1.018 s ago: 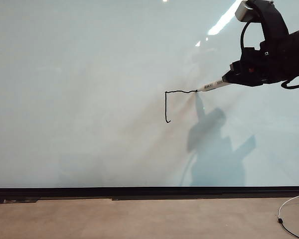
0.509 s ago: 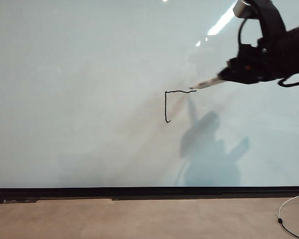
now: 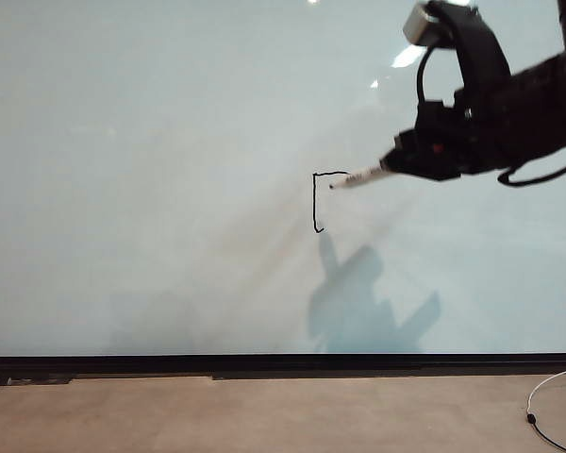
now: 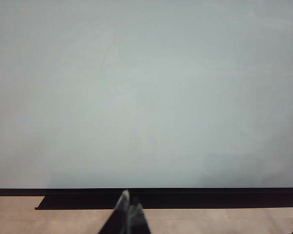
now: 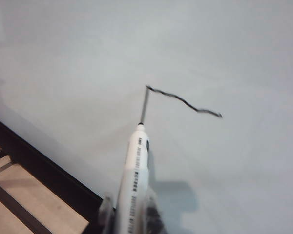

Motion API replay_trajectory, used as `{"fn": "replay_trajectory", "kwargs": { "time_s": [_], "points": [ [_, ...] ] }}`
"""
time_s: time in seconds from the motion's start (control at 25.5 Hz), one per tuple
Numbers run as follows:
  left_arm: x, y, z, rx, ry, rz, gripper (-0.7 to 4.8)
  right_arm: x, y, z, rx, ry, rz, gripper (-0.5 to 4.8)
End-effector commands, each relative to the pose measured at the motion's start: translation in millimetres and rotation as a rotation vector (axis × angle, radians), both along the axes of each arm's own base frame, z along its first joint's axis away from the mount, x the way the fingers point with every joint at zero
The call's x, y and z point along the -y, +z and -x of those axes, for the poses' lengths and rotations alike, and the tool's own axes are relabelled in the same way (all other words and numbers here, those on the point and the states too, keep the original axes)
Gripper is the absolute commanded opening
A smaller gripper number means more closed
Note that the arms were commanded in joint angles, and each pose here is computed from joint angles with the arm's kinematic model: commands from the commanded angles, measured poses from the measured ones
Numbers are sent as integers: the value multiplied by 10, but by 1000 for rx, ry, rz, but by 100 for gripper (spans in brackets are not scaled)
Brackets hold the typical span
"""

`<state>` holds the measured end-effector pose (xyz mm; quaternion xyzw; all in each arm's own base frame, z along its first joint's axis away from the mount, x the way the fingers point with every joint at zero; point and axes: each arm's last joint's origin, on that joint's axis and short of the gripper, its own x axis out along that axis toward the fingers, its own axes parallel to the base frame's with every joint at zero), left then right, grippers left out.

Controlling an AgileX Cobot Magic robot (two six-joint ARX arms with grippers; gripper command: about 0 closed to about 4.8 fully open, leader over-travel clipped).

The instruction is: Pick up the pen on the shelf to the right of the whiteboard and draw a rectangle.

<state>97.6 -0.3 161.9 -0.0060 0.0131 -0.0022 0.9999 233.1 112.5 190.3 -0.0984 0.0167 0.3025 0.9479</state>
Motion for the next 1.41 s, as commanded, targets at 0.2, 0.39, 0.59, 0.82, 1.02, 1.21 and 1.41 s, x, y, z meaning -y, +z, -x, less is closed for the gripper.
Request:
{"fn": "replay_trajectory", "kwargs": {
  "time_s": [0.2,0.39,0.59,0.82,1.02,1.21,1.41],
  "points": [
    [0,14,1,8,-1,-4,-4,-61,-123,-79,1,5,-42,-6],
    [0,14,1,8,0,-4,-4,-85,-243,-128,-29,7,-29,-6],
    [0,16,1,8,-1,-4,-4,-115,-281,-190,-33,12,-28,-6],
    [0,16,1,8,0,-4,-4,-164,-302,-287,-39,26,-27,-5],
    [0,14,1,8,0,-4,-4,-175,-313,-310,-44,25,-27,-5],
    [0,14,1,8,-1,-4,-5,-168,-317,-315,-44,0,-25,-5],
    [0,16,1,8,0,-4,-4,-162,-316,-320,-42,-20,-25,-5]
  ]
}}
